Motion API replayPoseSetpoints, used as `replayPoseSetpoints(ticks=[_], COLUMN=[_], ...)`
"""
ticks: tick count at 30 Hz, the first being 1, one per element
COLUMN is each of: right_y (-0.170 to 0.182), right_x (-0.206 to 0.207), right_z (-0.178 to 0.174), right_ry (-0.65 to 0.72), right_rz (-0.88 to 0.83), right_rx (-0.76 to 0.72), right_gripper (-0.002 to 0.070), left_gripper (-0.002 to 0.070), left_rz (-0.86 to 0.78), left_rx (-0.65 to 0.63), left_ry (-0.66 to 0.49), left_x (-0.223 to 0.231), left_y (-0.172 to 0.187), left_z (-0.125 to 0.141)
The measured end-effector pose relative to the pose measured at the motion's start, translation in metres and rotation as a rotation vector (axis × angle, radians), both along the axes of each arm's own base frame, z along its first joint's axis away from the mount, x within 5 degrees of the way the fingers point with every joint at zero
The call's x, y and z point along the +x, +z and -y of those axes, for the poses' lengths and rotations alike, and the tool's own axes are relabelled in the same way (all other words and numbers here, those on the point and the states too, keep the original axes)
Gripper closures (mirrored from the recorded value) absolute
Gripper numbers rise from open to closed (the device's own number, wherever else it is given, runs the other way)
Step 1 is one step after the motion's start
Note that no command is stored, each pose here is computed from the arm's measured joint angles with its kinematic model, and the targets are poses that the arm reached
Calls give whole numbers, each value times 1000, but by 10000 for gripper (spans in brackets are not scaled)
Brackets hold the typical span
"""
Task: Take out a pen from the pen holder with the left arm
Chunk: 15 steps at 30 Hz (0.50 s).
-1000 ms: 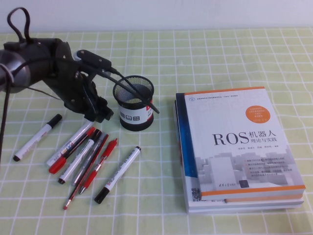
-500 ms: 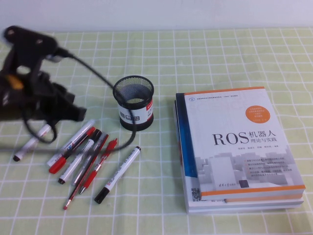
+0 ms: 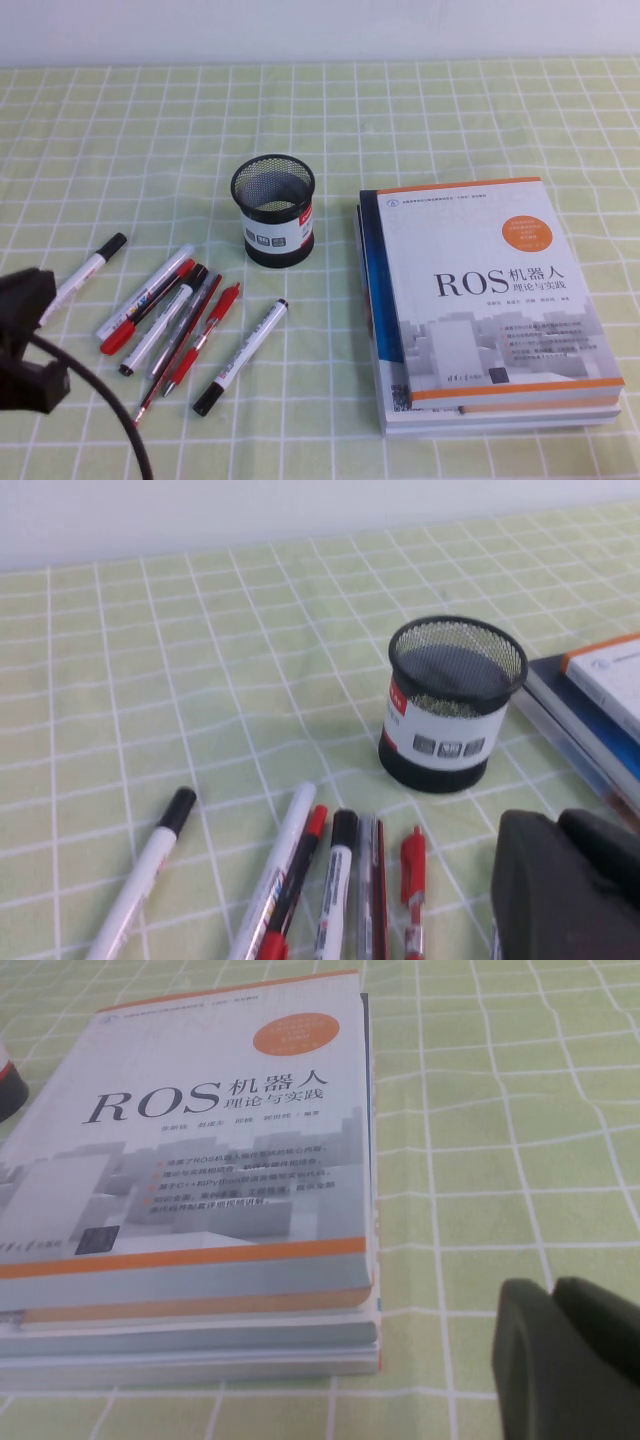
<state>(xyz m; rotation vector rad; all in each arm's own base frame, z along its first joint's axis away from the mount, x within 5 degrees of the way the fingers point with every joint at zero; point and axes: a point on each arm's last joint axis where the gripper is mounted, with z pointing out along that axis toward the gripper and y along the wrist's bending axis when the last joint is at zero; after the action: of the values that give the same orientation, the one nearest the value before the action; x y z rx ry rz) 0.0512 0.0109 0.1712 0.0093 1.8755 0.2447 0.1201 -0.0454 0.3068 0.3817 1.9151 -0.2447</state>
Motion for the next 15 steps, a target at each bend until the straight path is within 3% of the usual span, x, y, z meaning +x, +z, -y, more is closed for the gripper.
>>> replayPoseSetpoints(ticks=[15], right_y=[0], right_x=[0], right_z=[0], right_ry=[0], right_rz=[0], right_rx=[0], right_gripper=[688], left_gripper=[675], left_rz=[-10], left_rx=[58], left_ry=[6], left_x=[-8], left_y=[-12], left_z=[-5])
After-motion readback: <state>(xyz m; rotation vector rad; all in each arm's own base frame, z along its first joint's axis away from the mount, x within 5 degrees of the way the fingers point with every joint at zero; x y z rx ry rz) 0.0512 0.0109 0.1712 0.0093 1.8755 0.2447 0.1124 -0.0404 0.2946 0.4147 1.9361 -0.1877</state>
